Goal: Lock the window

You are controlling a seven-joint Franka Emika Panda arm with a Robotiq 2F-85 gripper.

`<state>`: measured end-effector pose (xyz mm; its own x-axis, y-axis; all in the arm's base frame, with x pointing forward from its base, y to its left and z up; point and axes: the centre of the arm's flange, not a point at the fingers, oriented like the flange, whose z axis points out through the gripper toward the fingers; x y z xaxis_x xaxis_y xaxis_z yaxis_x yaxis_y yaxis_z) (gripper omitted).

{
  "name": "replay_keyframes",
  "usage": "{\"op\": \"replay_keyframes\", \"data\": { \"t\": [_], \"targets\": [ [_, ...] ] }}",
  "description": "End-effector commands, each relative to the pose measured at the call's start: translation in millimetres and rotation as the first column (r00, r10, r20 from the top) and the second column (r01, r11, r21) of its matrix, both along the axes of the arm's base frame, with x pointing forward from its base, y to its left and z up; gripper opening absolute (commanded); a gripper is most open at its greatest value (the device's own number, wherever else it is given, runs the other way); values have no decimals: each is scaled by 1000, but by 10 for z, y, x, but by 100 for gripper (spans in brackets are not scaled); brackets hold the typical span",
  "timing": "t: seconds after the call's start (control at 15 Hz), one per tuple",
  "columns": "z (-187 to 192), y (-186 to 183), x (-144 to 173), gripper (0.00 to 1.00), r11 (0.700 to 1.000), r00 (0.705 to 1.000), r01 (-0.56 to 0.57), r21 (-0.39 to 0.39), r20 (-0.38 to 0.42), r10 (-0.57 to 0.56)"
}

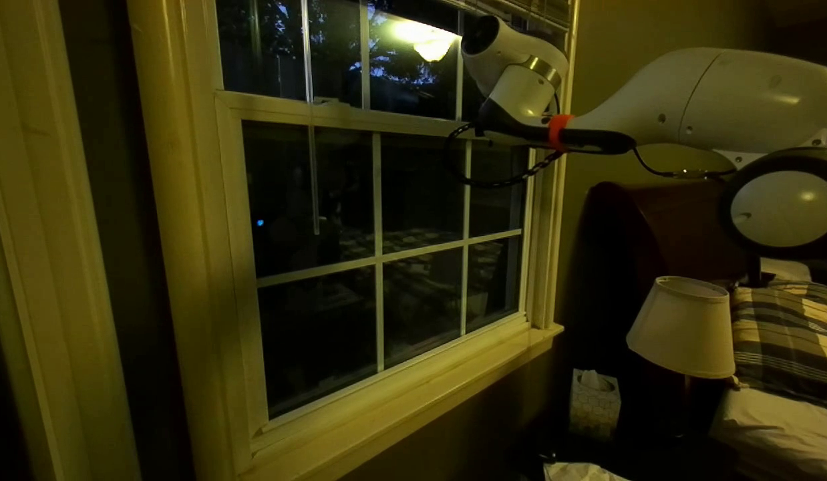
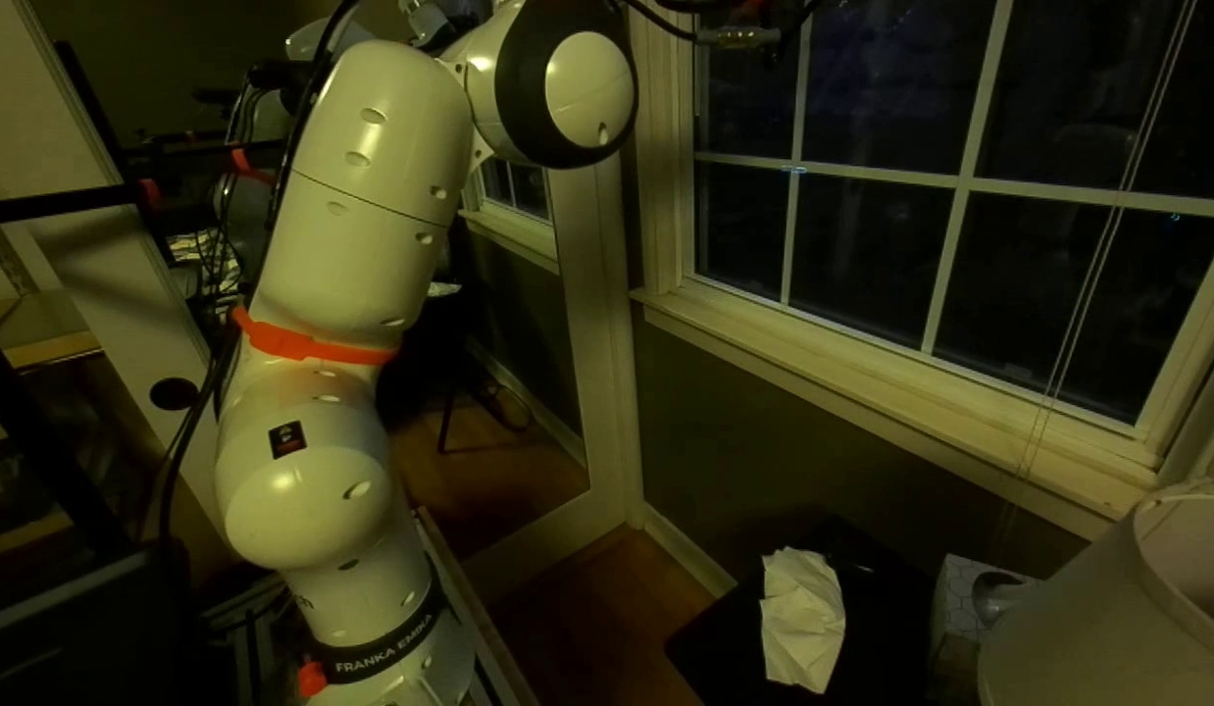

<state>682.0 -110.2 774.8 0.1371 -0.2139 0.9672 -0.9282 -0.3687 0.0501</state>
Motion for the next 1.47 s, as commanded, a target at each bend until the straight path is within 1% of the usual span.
{"op": "replay_keyframes", "data": {
  "t": [0.0, 0.07, 0.2, 0.33, 0.6, 0.93, 1.07, 1.27, 1.4],
  "targets": [
    [-101, -149, 89, 100, 1000, 1000, 16, 1, 19, -16],
    [-121, -174, 102, 100, 1000, 1000, 20, 3, 21, -20],
    [-138, -227, 144, 100, 1000, 999, 17, 5, 50, -17],
    [-164, -264, 194, 100, 1000, 997, -5, -3, 81, 5],
    [-201, -268, 278, 100, 996, 988, -83, -10, 128, 84],
    [-220, -265, 271, 100, 995, 987, -94, -13, 127, 95],
    [-190, -248, 161, 100, 999, 996, -48, -7, 79, 49],
    [-40, -101, -111, 100, 1000, 998, -7, -2, 57, 7],
    [81, 34, -336, 100, 1000, 999, -3, -5, 48, 3]
  ]
}}
